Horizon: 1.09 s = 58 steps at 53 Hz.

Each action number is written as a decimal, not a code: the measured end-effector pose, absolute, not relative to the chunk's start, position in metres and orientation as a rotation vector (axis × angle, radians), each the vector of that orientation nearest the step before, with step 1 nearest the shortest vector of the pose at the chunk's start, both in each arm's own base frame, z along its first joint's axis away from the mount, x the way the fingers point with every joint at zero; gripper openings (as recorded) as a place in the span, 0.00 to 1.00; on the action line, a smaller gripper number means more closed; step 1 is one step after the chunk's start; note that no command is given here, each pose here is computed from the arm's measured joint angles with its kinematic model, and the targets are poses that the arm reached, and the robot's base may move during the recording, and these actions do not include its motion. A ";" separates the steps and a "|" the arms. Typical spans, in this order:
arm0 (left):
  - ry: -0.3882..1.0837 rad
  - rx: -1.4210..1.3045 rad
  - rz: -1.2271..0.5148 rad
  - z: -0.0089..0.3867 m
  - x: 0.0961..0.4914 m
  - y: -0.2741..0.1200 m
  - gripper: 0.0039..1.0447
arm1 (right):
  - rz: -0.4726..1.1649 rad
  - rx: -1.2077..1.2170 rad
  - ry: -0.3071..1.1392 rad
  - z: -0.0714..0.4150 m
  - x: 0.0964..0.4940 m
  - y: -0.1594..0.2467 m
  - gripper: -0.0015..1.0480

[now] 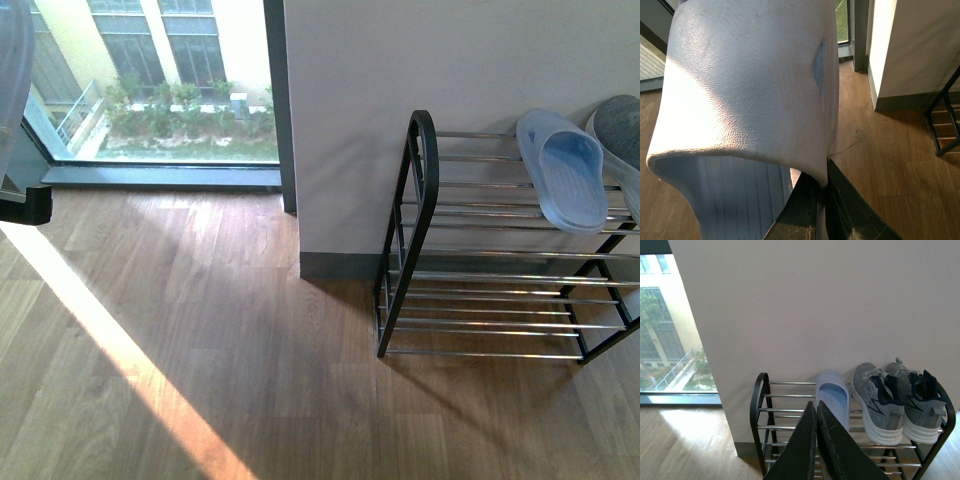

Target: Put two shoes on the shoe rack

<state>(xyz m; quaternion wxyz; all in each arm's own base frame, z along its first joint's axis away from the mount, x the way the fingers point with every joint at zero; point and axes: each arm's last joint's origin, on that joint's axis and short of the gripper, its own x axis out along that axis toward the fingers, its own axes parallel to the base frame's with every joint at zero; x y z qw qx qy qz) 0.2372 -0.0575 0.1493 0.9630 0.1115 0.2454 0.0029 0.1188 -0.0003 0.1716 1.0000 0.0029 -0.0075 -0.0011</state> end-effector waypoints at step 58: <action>0.497 0.226 0.006 0.149 0.237 -0.057 0.02 | -0.002 0.004 -0.011 0.169 0.097 0.000 0.18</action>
